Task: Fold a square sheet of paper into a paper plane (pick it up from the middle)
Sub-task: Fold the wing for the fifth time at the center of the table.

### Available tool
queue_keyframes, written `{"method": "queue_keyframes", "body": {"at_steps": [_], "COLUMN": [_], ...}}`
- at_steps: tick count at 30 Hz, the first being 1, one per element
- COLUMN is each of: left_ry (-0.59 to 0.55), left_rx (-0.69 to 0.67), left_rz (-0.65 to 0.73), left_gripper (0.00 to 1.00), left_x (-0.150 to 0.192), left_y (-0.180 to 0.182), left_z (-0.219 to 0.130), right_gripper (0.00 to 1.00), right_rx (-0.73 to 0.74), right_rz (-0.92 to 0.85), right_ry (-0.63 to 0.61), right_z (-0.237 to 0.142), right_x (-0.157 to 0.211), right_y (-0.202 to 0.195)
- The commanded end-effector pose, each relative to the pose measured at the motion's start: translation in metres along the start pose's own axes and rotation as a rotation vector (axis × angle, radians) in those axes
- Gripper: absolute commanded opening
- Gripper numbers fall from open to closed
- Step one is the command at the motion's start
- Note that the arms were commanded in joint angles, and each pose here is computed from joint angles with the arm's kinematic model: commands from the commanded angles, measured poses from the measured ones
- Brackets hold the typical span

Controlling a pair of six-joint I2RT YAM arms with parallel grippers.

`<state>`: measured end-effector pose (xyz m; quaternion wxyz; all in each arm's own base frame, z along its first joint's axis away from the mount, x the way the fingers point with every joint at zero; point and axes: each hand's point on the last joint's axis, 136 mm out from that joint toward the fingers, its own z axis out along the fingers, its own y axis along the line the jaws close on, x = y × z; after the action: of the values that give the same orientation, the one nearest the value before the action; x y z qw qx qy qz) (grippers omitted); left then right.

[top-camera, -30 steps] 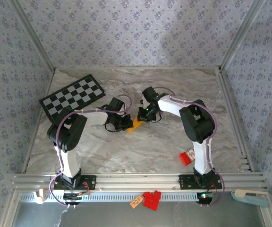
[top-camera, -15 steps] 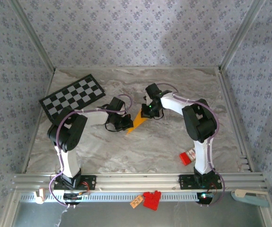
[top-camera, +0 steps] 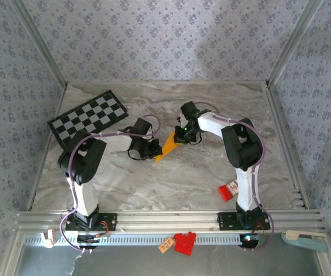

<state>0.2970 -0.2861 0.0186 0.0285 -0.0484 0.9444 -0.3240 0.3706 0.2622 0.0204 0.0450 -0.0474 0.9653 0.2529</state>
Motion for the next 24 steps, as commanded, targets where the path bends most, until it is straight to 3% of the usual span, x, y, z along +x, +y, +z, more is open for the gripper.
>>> {"method": "queue_keyframes", "body": {"at_steps": [1,8,20,24], "left_ry": [0.09,0.103,0.122,0.12], "left_rx": [-0.202,-0.219,-0.225,-0.214], "left_rz": [-0.1,-0.111,-0.119,-0.115], "left_gripper": [0.0,0.0,0.0,0.0], "left_x": [0.032,0.038,0.042,0.039], "left_y": [0.058,0.065,0.067,0.062], "left_z": [0.012,0.012,0.013,0.013], "right_gripper": [0.04,0.04,0.05,0.05], "right_rx": [0.057,-0.016,-0.03,-0.018], "right_rz": [0.015,0.09,0.215,0.199], "right_ry": [0.05,0.018,-0.155,-0.205], "right_z": [0.021,0.025,-0.008,-0.025], "right_x": [0.008,-0.003,-0.059,-0.078], "right_y": [-0.031,-0.053,-0.094,-0.092]}}
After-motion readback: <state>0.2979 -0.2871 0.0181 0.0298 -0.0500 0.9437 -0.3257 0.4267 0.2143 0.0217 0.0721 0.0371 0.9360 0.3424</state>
